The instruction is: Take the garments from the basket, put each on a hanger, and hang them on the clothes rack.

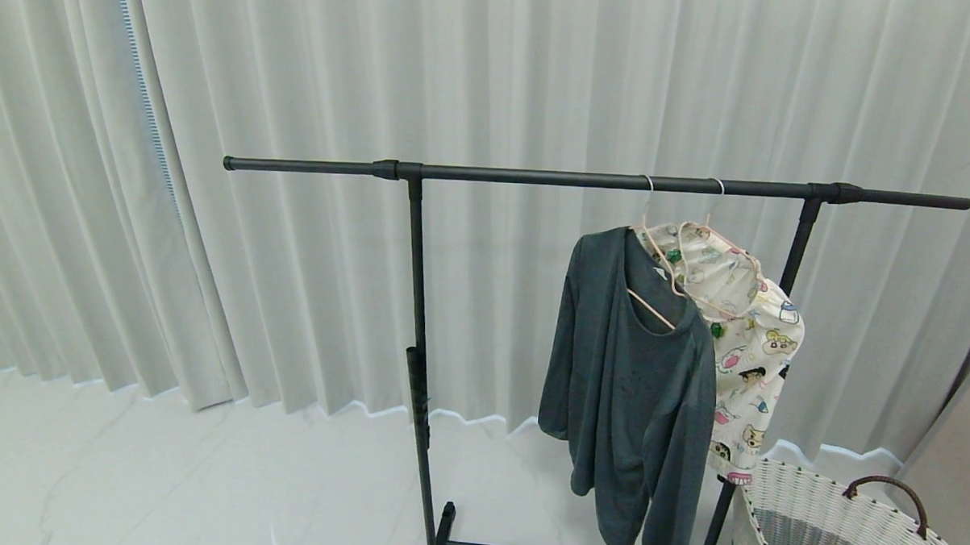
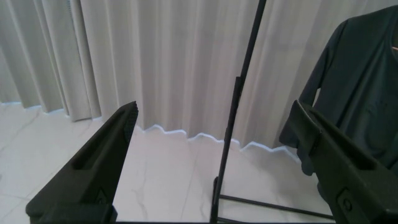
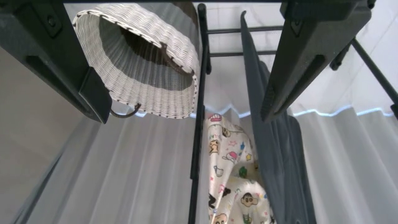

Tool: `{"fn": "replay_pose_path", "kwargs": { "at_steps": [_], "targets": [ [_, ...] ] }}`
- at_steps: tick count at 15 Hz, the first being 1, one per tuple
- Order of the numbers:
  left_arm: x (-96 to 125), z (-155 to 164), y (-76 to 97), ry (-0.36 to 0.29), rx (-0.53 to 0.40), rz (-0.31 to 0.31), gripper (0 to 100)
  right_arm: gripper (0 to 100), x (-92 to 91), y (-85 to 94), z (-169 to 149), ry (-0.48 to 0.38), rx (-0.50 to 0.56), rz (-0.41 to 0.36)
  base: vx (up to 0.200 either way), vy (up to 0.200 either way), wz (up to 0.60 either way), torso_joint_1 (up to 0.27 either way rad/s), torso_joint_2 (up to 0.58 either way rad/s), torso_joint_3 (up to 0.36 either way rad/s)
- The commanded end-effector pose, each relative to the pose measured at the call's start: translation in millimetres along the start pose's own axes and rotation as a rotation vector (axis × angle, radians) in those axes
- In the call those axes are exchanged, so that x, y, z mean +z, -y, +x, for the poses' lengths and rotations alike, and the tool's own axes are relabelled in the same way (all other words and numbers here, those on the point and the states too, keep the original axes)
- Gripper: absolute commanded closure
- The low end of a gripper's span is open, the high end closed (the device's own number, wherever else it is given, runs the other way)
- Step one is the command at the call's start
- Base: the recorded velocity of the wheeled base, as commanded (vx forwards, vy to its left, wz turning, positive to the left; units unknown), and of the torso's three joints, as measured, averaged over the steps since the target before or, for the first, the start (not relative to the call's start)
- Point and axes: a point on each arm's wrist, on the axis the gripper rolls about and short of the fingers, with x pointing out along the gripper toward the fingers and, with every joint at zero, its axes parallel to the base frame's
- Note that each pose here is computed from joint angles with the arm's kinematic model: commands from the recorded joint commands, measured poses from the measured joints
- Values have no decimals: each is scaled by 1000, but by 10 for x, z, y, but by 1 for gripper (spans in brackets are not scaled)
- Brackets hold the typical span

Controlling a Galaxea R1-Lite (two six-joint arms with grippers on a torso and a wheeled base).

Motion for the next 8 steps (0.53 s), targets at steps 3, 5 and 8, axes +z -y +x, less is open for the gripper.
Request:
{"fn": "replay_pose_path", "kwargs": {
  "at_steps": [3, 5, 8],
  "targets": [
    [0, 0, 0, 0, 1, -1, 0, 0, 1, 0, 3, -3, 0, -1, 0, 0, 0, 0, 0, 0],
    [1, 0, 0, 2, 1, -1, 0, 0, 1, 0, 3, -3, 0, -1, 0, 0, 0, 0, 0, 0],
    [0, 0, 0, 0, 1, -1, 0, 0, 1, 0, 3, -3, 0, -1, 0, 0, 0, 0, 0, 0]
  ]
}}
